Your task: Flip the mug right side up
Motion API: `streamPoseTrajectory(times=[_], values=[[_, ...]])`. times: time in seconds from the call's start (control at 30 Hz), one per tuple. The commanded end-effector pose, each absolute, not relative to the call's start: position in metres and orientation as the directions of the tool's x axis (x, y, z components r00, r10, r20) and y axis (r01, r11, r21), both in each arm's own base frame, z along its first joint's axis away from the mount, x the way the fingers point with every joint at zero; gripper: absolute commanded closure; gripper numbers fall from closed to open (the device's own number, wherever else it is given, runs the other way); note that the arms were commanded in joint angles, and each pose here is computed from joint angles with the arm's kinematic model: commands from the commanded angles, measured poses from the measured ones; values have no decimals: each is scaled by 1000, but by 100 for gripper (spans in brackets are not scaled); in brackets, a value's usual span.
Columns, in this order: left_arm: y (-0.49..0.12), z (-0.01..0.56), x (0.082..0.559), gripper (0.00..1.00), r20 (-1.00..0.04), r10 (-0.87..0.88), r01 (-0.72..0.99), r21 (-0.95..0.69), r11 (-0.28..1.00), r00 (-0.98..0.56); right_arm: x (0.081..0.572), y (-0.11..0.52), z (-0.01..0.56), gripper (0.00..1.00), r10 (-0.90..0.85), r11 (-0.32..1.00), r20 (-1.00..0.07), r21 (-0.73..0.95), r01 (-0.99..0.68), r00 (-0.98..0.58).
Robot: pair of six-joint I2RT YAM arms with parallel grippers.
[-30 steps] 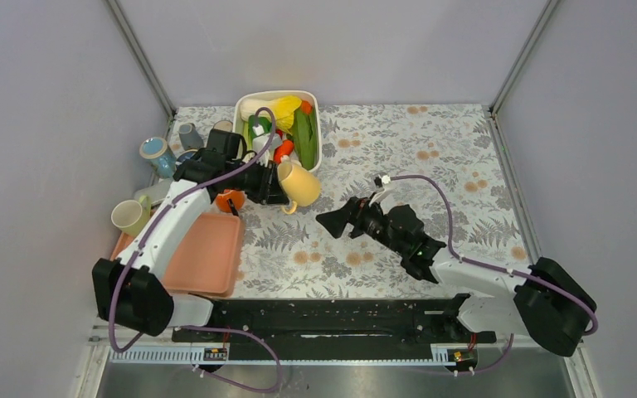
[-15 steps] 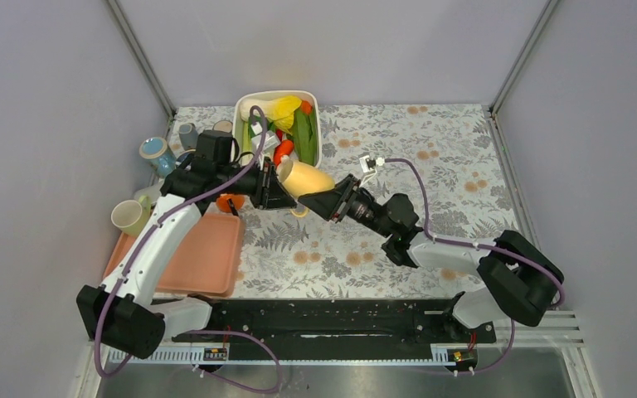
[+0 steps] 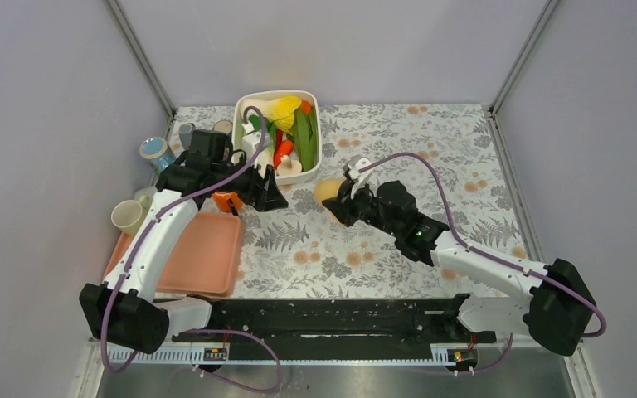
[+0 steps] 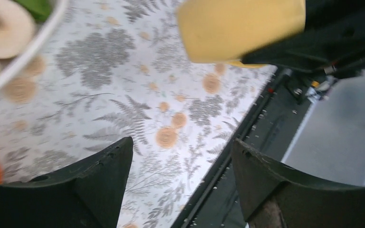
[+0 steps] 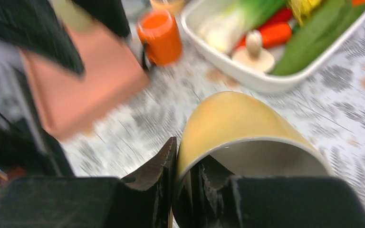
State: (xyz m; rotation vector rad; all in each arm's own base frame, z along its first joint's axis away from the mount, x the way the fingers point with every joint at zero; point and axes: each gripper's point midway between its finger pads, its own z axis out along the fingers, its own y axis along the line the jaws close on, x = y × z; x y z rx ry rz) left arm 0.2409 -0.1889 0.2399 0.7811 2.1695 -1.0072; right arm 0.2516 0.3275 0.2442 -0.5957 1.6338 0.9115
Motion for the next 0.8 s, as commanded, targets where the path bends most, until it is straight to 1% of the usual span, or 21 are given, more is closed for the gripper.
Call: streamPoseTrajectory(times=[0.0,0.03,0.07,0.1,0.13,0.17,0.23,0.3,0.37,0.47,0.5,0.53,0.67,0.77], values=[[-169,268,279,21,-811,255,699,-242,673,-527,240,311,212,100,-447,476,-894,-265,-839,28],[-174,269,279,21,-809,255,699,-246,671,-529,236,311,206,100,-519,421,-851,-339,-841,83],[-183,270,276,21,-807,262,712,-254,655,-529,230,313,202,100,-580,338,-797,-422,-841,167],[-187,271,275,21,-805,264,716,-260,648,-531,223,317,197,100,-607,284,-767,-453,-845,207],[-196,273,272,20,-805,278,732,-258,631,-524,216,320,193,100,-633,202,-719,-511,-836,287],[-203,273,269,15,-805,289,744,-258,617,-518,213,322,191,100,-646,152,-686,-546,-824,336],[-215,273,263,10,-802,317,758,-239,606,-506,210,326,191,100,-660,97,-636,-599,-795,399],[-226,270,259,5,-797,346,768,-214,604,-494,211,331,195,100,-670,69,-595,-646,-761,444],[-234,264,257,4,-788,380,769,-176,614,-484,209,337,197,100,-673,38,-557,-683,-729,487],[-241,261,258,4,-775,414,762,-129,635,-477,205,347,204,100,-655,30,-560,-691,-722,508],[-243,261,257,3,-775,425,766,-117,632,-469,204,350,206,100,-649,31,-565,-689,-724,510],[-246,262,255,1,-775,441,774,-96,626,-453,202,352,207,100,-645,31,-569,-687,-726,511],[-251,267,254,1,-786,485,780,6,626,-383,202,359,207,100,-645,36,-577,-678,-734,501],[-249,257,259,1,-760,534,769,70,635,-372,203,364,208,100,-648,43,-581,-673,-738,492]])
